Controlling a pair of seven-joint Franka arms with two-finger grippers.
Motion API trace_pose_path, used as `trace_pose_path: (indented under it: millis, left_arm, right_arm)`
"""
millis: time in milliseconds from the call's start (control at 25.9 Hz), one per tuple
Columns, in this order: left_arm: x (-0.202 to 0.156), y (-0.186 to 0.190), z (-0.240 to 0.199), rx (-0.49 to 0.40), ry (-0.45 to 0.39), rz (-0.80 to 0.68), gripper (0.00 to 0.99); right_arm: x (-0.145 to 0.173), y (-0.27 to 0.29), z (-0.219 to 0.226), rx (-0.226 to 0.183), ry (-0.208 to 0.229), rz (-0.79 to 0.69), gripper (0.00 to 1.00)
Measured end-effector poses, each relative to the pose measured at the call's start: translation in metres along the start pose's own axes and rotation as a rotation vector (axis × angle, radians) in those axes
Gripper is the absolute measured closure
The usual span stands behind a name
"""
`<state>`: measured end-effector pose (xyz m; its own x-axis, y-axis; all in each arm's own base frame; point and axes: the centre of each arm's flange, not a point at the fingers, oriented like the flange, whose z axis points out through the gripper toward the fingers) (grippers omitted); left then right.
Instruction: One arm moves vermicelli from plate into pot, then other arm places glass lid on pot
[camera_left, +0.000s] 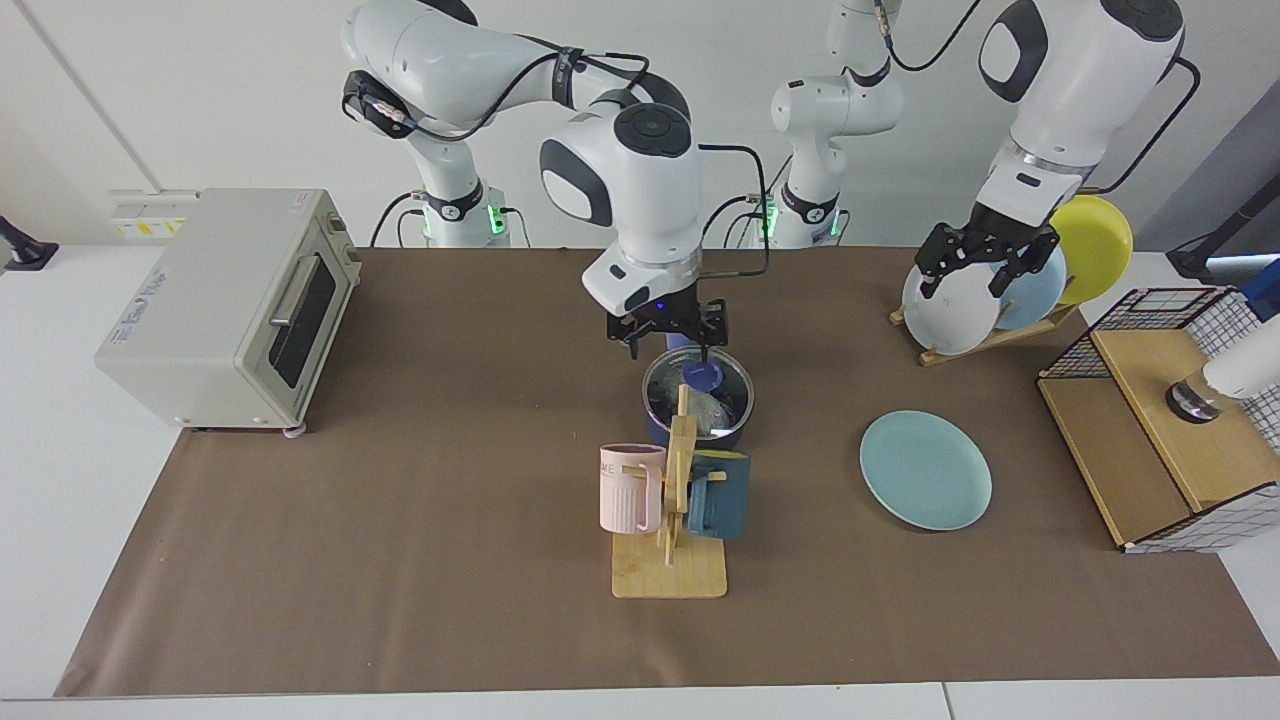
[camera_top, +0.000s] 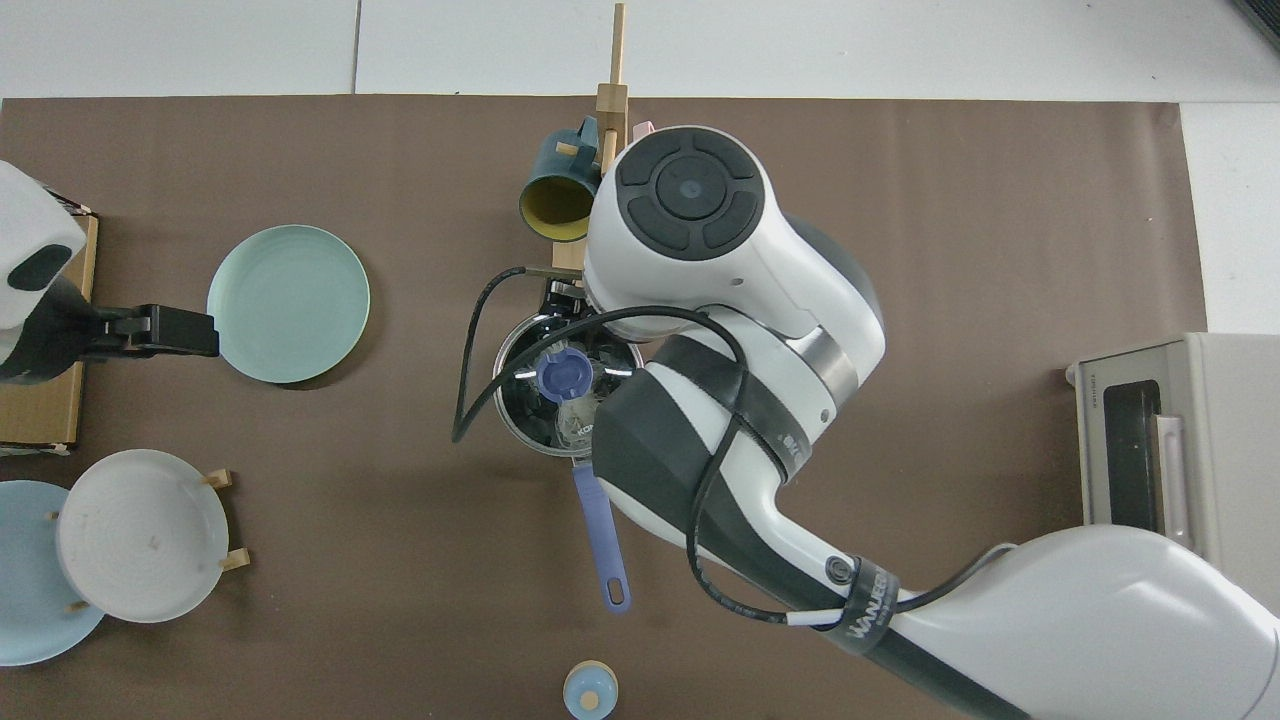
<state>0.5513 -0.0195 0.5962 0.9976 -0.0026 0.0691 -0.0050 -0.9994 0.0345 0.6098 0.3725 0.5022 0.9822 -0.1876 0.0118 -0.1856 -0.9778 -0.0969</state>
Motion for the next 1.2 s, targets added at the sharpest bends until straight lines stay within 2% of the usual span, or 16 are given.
trace_pose_path:
  millis: [309, 579, 733, 887, 1196]
  left_arm:
    - [0.000, 0.000, 0.000, 0.000, 0.000, 0.000, 0.000]
    - [0.000, 0.000, 0.000, 0.000, 0.000, 0.000, 0.000]
    - [0.000, 0.000, 0.000, 0.000, 0.000, 0.000, 0.000]
    - [0.000, 0.000, 0.000, 0.000, 0.000, 0.000, 0.000]
    - [0.000, 0.000, 0.000, 0.000, 0.000, 0.000, 0.000]
  right_arm:
    - [0.029, 0.053, -0.005, -0.079, -0.035, -0.045, 0.00]
    - [0.057, 0.099, -0.011, -0.142, -0.019, -0.100, 0.00]
    - [0.077, 0.135, -0.015, -0.141, -0.041, -0.108, 0.00]
    - [0.100, 0.189, -0.030, -0.121, -0.056, -0.089, 0.00]
    - [0.128, 0.290, -0.068, -0.106, -0.035, -0.106, 0.00]
